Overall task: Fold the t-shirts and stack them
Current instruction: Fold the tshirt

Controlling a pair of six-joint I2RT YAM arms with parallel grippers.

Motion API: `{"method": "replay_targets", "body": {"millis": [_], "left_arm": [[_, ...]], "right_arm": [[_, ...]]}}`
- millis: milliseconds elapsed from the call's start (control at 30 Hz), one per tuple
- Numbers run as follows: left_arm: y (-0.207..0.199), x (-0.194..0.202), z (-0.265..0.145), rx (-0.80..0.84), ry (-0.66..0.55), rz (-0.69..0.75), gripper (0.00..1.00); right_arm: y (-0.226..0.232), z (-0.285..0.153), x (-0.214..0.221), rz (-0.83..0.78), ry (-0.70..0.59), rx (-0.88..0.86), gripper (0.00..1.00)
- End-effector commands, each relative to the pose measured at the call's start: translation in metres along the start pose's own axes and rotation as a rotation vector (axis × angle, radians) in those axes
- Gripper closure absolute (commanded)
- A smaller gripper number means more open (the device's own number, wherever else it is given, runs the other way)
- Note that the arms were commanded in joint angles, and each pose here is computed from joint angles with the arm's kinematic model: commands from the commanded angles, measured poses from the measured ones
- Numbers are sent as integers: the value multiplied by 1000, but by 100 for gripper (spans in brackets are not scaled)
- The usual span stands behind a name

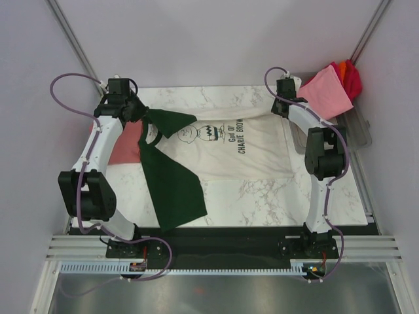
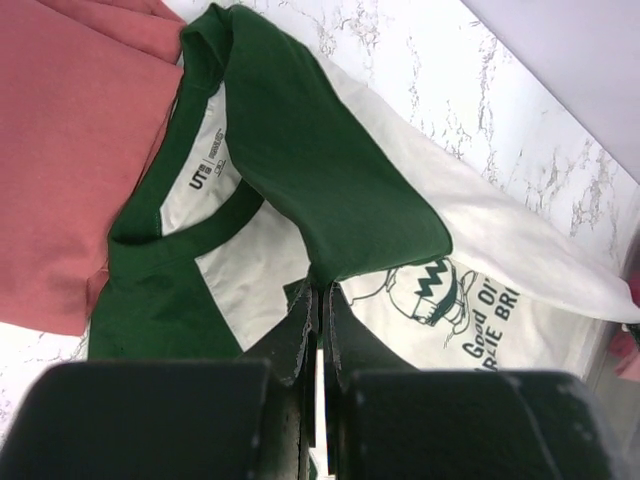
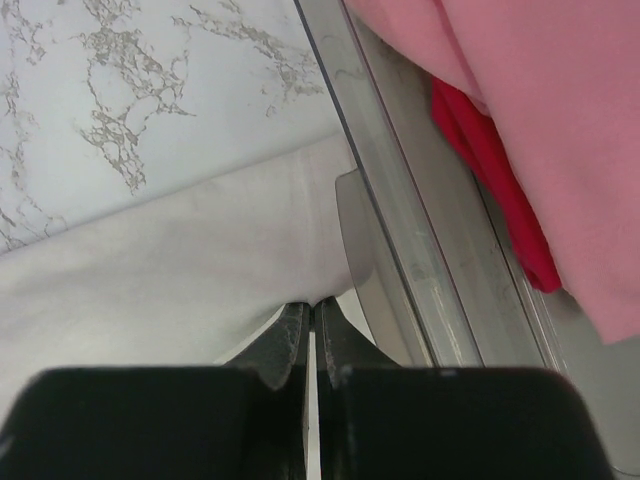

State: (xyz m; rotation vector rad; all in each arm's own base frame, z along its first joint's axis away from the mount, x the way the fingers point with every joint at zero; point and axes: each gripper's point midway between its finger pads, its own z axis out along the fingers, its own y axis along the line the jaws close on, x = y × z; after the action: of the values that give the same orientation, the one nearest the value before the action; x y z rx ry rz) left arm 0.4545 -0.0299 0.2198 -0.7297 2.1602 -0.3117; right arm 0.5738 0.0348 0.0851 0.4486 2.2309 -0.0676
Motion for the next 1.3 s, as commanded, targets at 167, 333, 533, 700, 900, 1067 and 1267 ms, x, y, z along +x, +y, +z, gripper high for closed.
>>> {"method": "replay_targets", "body": {"millis": [167,333,533,700,900,1067,1267], "left_arm": [[-11,-14,-33,65,-42,-8,98],[-8,-9,-36,64,-35,-6,98],[-2,1,-36,55,-16,-9,98],[7,13,-37,40,3,-10,98],[20,30,-36,19,31,-6,98],[29,40,-39,11,41,-7,98],[32,51,-43,27,58,-4,98]], "right_arm": [[-6,-29,-18,5,-46,-7,96],[-10,-31,-7,-1,-23,-8,90],[-15,-34,5,6,-4,-1,89],[-15,-39,8,1,3,-14,89],[-19,-40,20,-7,28,-9,87],[-26,-45,32,-5,49,2,77],[-28,-66,27,12,19,-22,69]]}}
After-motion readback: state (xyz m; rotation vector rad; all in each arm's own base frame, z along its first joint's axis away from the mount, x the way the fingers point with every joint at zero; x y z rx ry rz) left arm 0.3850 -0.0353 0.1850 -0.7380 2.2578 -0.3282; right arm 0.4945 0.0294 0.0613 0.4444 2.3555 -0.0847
